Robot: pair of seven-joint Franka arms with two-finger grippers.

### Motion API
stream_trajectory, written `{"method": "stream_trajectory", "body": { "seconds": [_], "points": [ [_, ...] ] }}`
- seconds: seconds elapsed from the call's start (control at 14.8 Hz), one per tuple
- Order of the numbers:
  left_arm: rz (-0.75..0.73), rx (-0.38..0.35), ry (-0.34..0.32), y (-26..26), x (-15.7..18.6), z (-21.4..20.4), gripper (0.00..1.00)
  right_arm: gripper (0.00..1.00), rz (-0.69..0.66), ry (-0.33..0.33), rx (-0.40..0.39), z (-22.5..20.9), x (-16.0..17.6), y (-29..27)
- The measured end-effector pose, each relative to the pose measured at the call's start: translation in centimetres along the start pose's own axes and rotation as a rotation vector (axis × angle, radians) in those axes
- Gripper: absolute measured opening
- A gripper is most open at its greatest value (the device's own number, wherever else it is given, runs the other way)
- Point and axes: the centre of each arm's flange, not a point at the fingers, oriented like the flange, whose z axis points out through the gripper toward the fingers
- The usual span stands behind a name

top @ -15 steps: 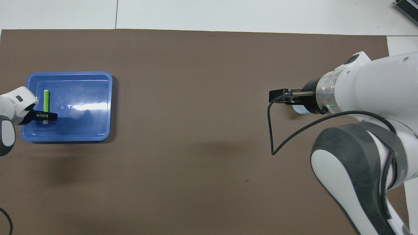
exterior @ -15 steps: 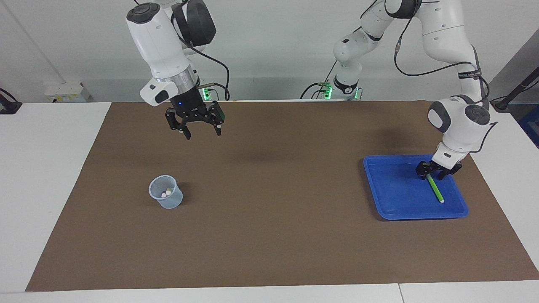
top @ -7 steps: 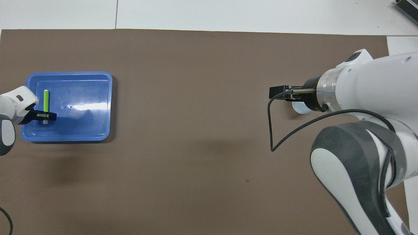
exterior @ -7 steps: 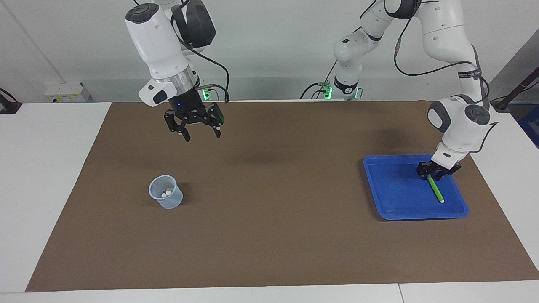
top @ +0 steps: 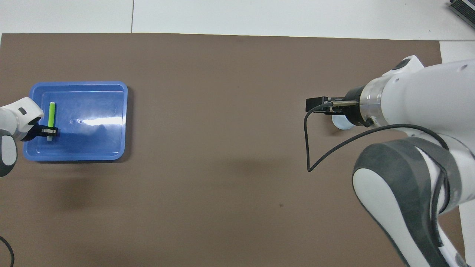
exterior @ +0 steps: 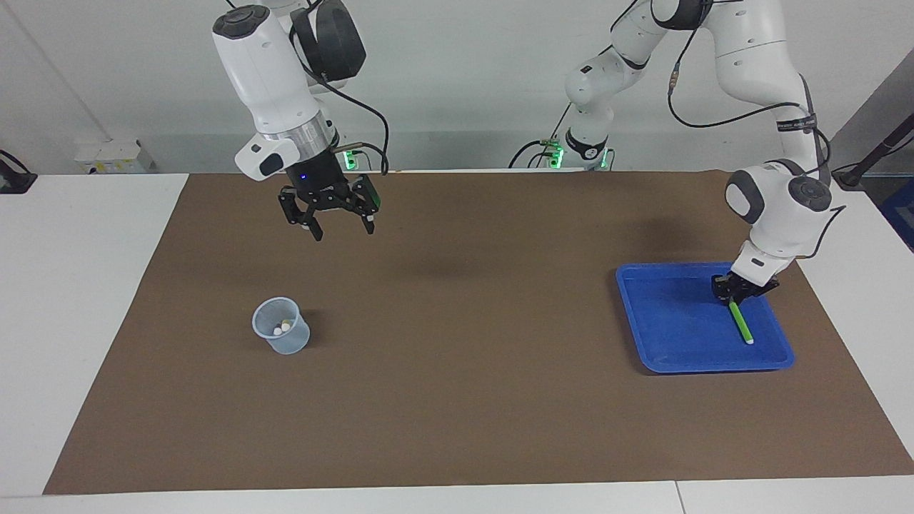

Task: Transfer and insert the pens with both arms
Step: 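Lift the green pen with the left gripper while the right gripper withdraws, then carry the green pen to center while the right gripper reaches toward it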

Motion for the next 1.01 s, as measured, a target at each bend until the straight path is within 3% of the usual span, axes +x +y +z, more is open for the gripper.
{"method": "stream_trajectory", "body": {
  "seconds": [0.4, 0.61, 0.81, 1.01],
  "points": [
    [0.000, 0.001, -0.010, -0.1, 0.0, -0.3, 0.18, 1.00, 0.000, 0.000, 0.000, 0.0, 0.0, 0.0],
    [-0.003, -0.017, -0.051, 0.2, 0.5, -1.1, 0.18, 1.00, 0.000, 0.001, 0.000, 0.0, 0.0, 0.0],
    [-0.027, -0.092, -0.072, 2.4, 2.3, -4.6, 0.18, 1.00, 0.032, 0.002, 0.025, -0.2, 0.1, -0.2],
    [-0.075, -0.210, -0.099, 6.3, 2.8, -9.4, 0.18, 1.00, 0.142, 0.026, 0.129, -0.7, 0.5, -0.9]
  ]
}}
